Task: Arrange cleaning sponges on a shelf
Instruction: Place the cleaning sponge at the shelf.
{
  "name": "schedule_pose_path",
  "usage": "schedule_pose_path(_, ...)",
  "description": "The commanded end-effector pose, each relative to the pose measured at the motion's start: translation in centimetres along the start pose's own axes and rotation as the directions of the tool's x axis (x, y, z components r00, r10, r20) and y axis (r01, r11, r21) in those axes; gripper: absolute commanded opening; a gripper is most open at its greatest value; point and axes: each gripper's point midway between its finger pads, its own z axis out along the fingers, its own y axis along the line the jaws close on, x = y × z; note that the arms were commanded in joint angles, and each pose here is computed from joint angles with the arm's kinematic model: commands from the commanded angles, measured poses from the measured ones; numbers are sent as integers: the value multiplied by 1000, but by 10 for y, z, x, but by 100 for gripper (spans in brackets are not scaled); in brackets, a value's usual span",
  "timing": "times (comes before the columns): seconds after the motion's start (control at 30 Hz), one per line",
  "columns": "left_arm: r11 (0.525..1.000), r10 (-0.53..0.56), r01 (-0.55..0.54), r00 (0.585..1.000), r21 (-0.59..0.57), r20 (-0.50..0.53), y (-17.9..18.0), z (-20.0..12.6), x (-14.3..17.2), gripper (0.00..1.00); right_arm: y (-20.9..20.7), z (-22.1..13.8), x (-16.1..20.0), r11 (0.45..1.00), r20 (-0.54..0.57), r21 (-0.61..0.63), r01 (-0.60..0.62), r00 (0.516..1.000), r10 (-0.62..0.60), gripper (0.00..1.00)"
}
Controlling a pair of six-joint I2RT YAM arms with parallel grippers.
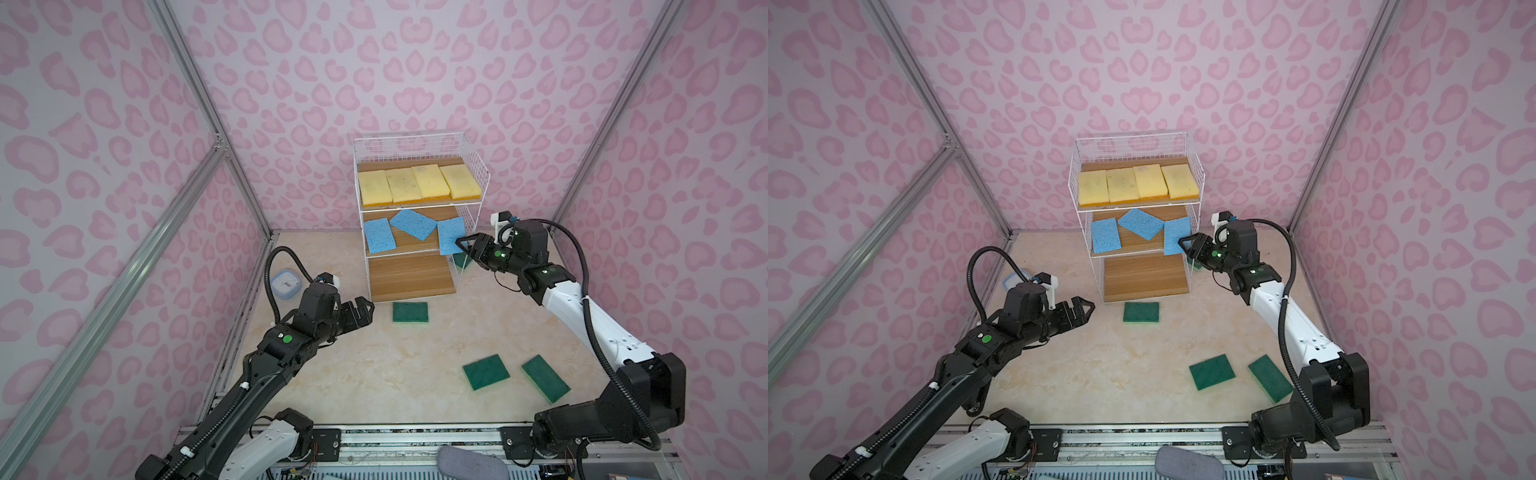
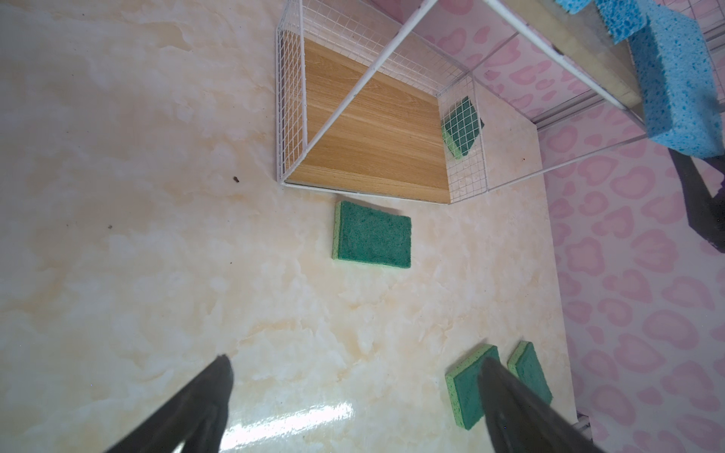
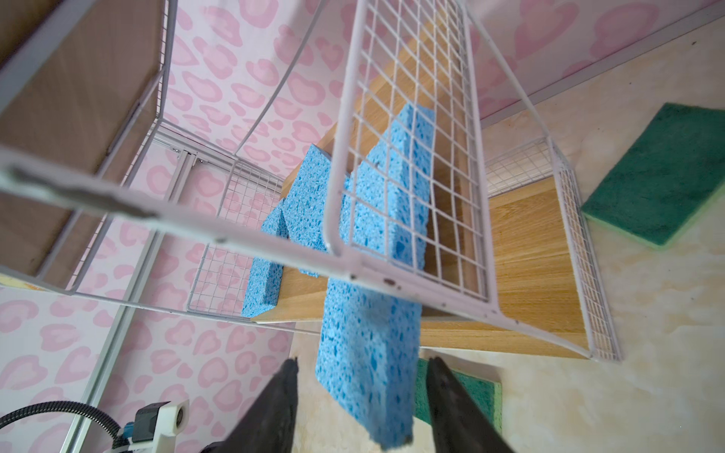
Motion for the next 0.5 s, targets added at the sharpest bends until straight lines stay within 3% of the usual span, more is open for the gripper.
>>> schedule_pose_path(0.0,1000,6,-6,1000,1,3,0,-1,-1,98,2,-2,-2,1000,18,-2,14,1000,-14,65)
schedule_pose_path(0.27,1000,4,-4,1000,2,0,-1,0,-1,98,0,-8,1,1000,16,17,26,1000,-26,84)
schedule_pose_path(0.47,1000,11,-11,1000,5,4,-2,-1,-2,98,4,-25,4,998,39,26,56,998,-57,88)
